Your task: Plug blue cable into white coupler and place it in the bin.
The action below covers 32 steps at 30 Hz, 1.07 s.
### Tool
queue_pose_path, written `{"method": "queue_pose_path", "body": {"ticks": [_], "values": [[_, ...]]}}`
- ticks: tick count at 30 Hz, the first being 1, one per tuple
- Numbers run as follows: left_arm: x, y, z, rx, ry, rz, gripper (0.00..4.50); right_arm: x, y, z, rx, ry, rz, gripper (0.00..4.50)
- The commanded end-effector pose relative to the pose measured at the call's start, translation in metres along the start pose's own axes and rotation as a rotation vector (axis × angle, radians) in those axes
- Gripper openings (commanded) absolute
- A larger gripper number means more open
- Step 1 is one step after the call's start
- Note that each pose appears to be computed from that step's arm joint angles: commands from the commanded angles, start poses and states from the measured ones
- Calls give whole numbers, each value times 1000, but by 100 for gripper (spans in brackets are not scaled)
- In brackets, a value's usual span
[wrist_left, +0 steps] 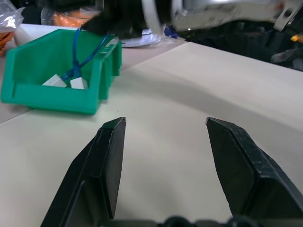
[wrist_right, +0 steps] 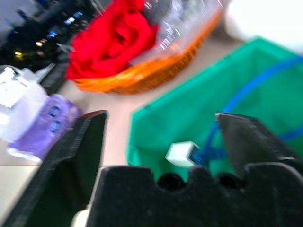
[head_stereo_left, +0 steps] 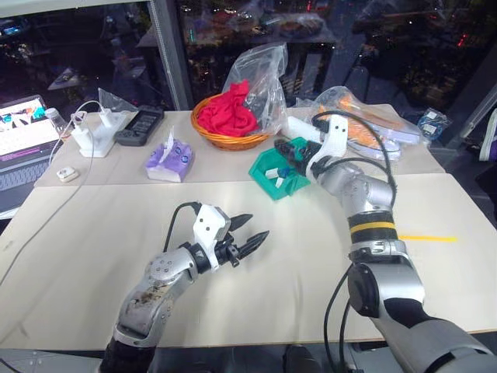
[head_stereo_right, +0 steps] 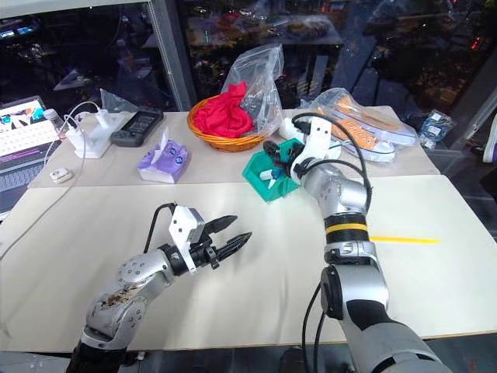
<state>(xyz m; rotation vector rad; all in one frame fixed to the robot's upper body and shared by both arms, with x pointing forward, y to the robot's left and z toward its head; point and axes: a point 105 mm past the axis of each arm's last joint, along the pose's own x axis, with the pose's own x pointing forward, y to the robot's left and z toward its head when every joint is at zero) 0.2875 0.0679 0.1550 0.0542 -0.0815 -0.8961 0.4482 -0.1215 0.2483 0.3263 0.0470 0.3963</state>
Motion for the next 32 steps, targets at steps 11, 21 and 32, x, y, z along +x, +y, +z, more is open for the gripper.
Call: {"method": "queue_pose_path", "body": {"ticks": [11, 21, 32], "values": [[-55, 61, 23, -11, -112, 588, 291, -111, 10, -42, -394, -27, -46, 448], [-71, 69, 3, -47, -90, 833, 291, -132, -13, -94, -487, -25, -341, 448], [-76, 77, -1, -76, -86, 869, 291, -132, -20, -102, -485, -12, -366, 448]]}}
